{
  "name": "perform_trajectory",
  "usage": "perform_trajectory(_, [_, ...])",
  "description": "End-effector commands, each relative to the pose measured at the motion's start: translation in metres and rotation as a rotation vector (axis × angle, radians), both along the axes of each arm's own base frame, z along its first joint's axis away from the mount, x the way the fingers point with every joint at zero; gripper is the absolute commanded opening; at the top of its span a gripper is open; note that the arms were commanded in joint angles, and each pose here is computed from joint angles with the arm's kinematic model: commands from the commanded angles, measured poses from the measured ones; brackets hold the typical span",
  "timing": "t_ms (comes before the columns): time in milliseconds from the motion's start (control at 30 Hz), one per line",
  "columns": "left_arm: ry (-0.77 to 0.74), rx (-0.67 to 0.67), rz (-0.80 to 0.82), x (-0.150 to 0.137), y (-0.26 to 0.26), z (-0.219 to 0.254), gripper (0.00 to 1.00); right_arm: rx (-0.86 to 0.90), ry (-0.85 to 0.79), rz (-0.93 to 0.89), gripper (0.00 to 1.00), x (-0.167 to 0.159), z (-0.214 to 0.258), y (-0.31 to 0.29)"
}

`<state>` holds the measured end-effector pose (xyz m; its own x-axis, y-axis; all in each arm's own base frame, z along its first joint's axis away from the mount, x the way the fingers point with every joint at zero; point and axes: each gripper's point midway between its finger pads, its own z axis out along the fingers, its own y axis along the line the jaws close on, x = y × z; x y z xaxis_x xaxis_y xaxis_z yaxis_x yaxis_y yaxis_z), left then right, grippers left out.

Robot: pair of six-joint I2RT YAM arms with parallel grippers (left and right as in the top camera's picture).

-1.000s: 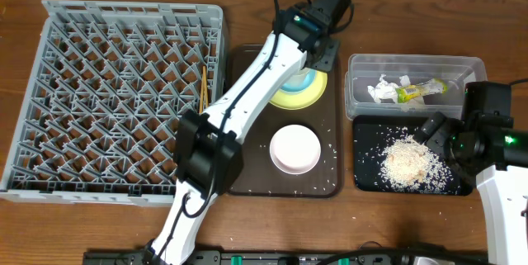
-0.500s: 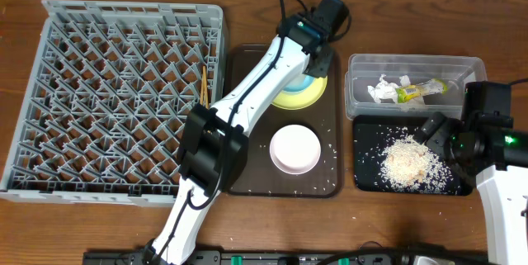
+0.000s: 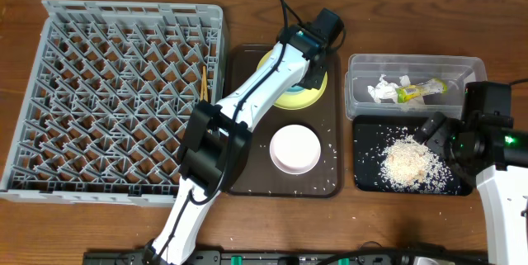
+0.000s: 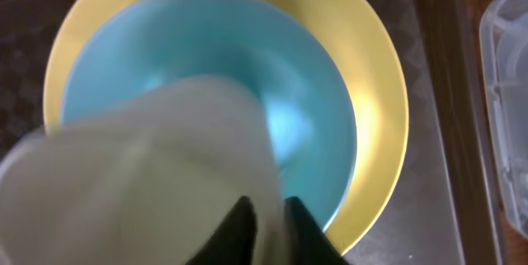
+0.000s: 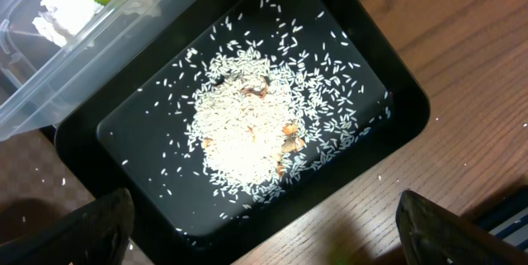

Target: Sort waste into correct bins and load items into the dishwasher

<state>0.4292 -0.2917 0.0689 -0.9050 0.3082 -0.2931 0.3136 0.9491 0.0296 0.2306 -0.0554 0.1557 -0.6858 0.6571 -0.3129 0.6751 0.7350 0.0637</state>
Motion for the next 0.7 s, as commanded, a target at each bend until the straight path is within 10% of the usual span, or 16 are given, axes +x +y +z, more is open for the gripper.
perform_trajectory(0, [-0.018,0.049,0.007,0.006,0.009,-0.007,0.08,-0.007,-0.017,-0.006,0.99,0.002,0.006,-0.003])
perform_trajectory(667, [-0.12,-0.398,0.006,-0.022,0.052,0.195,0.08,-0.007,-0.017,-0.006,0.99,0.002,0.006,-0.003])
